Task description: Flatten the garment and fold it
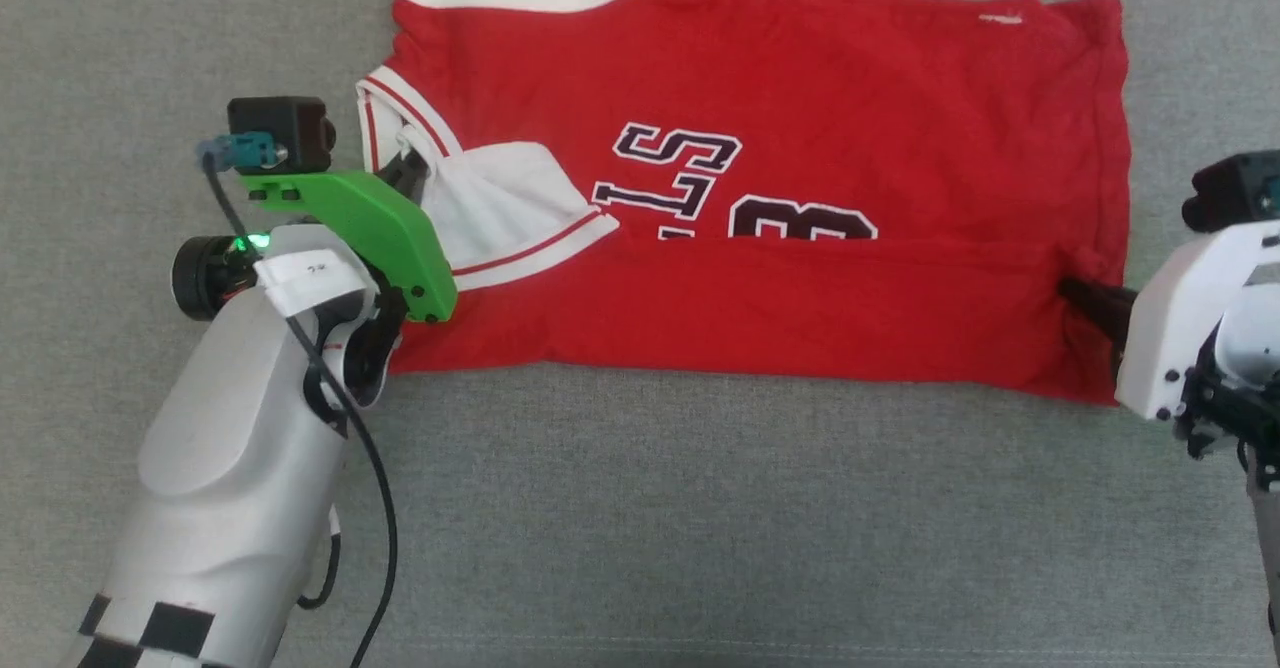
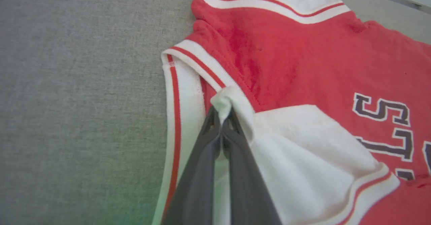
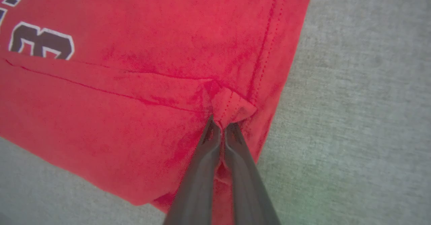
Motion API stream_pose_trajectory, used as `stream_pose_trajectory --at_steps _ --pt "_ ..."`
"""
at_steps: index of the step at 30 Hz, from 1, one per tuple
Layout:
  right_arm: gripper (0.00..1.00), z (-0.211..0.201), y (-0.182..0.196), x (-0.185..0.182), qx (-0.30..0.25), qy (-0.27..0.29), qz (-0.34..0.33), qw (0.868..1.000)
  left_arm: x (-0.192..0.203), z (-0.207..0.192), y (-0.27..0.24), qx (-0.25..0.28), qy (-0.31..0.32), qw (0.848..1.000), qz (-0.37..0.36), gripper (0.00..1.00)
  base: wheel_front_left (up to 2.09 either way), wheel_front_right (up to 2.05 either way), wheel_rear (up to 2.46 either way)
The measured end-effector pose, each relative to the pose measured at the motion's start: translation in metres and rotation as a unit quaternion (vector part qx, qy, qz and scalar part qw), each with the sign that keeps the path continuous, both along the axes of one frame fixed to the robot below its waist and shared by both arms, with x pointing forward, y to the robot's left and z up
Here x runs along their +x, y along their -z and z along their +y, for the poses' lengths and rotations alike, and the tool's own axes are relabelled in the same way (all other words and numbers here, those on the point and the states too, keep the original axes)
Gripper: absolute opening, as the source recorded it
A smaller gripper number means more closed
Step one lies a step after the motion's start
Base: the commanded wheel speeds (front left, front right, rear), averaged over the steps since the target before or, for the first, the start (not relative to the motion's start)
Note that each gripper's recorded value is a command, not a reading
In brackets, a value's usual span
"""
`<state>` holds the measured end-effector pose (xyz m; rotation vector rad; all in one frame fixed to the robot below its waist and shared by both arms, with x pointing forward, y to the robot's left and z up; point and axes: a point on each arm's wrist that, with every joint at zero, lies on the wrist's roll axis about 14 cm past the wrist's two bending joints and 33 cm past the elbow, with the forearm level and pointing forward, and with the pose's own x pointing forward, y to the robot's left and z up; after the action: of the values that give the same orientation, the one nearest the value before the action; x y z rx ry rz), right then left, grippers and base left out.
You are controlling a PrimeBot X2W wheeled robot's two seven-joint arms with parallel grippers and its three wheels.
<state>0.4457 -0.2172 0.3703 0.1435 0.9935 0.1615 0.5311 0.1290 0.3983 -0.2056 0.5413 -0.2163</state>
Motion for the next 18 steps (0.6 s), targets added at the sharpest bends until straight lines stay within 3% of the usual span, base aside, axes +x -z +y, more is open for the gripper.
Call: stream_pose_trajectory --at_steps 6,7,8,9,10,18 --pt "0.00 0.001 0.009 0.008 -0.002 -0.007 0.014 1.000 0.003 0.000 0.024 0.002 0.000 1.000 0.025 0.00 0.00 0.00 0.00" --pt "0.07 0.001 0.008 0.008 -0.002 -0.006 0.013 1.000 0.003 0.000 0.024 0.002 -0.002 1.000 0.026 0.00 0.00 0.00 0.00" --pt "0.47 0.002 0.007 0.008 0.001 -0.005 0.011 1.000 0.003 0.001 0.024 0.002 -0.003 1.000 0.026 0.38 0.00 0.00 0.00" --pt "1.00 0.002 0.006 0.009 0.003 -0.003 0.009 1.000 0.002 0.001 0.024 0.002 -0.002 1.000 0.027 0.94 0.00 0.00 0.00" --pt "1.00 0.002 0.004 0.008 0.006 -0.002 0.007 1.000 0.002 0.002 0.021 0.003 -0.004 1.000 0.025 1.00 0.00 0.00 0.00" --pt "1.00 0.002 -0.032 0.001 0.033 0.026 -0.060 0.997 -0.002 0.017 -0.023 -0.007 -0.034 0.999 -0.022 1.00 0.00 0.00 0.00"
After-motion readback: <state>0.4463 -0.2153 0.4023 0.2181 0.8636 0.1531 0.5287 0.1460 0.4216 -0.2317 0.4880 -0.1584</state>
